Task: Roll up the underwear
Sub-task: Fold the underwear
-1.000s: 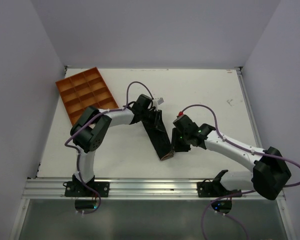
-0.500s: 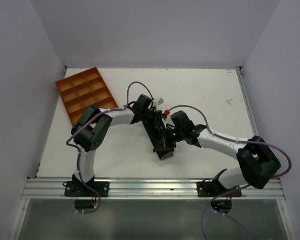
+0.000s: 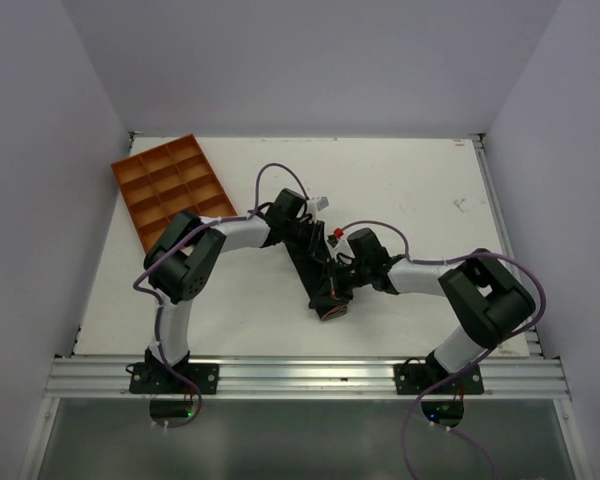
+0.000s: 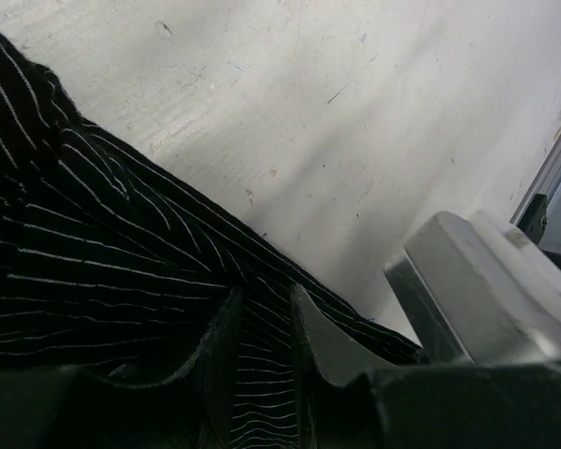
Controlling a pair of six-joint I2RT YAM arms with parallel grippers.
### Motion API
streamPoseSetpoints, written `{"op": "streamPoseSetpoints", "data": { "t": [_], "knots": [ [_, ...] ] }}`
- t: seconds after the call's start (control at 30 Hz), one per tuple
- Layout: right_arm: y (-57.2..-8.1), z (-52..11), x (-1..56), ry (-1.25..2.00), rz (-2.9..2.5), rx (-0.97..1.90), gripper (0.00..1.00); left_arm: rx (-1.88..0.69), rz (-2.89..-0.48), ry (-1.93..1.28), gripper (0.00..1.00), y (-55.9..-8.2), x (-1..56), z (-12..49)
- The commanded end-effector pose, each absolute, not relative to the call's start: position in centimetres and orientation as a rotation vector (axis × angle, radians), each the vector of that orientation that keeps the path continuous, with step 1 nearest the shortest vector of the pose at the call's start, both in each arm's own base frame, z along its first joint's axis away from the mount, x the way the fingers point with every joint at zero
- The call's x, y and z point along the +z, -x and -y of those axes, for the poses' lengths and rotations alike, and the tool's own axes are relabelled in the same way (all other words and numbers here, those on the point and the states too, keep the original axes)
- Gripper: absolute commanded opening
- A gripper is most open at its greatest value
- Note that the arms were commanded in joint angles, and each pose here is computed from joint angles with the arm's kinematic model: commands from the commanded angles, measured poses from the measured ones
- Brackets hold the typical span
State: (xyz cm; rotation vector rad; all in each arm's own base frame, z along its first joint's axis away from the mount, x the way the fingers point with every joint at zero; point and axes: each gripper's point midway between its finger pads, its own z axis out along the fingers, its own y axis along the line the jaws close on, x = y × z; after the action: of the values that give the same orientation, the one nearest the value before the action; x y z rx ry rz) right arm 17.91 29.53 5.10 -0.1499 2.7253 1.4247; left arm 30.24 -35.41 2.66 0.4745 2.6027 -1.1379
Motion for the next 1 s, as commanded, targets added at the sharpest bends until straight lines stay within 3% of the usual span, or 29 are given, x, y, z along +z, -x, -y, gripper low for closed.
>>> {"op": "streamPoseSetpoints", "data": {
  "t": [0.0,0.57,0.97],
  "knots": [
    [-17.3,-29.2,4.3,0.148,-2.713,1.475,0.0,-1.122,-2.574,-0.515,0.3,-31.2,3.1,35.6],
    [-15.3,-27.0,-1.2,0.004,-2.844,1.464,0.0,-1.017,-2.615,-0.525,0.33,-31.5,2.1,34.2],
    [-16.4,-27.3,1.7,0.062,-2.795,1.454,0.0,-0.945,-2.511,-0.452,0.38,-34.8,6.2,33.3]
  ]
}}
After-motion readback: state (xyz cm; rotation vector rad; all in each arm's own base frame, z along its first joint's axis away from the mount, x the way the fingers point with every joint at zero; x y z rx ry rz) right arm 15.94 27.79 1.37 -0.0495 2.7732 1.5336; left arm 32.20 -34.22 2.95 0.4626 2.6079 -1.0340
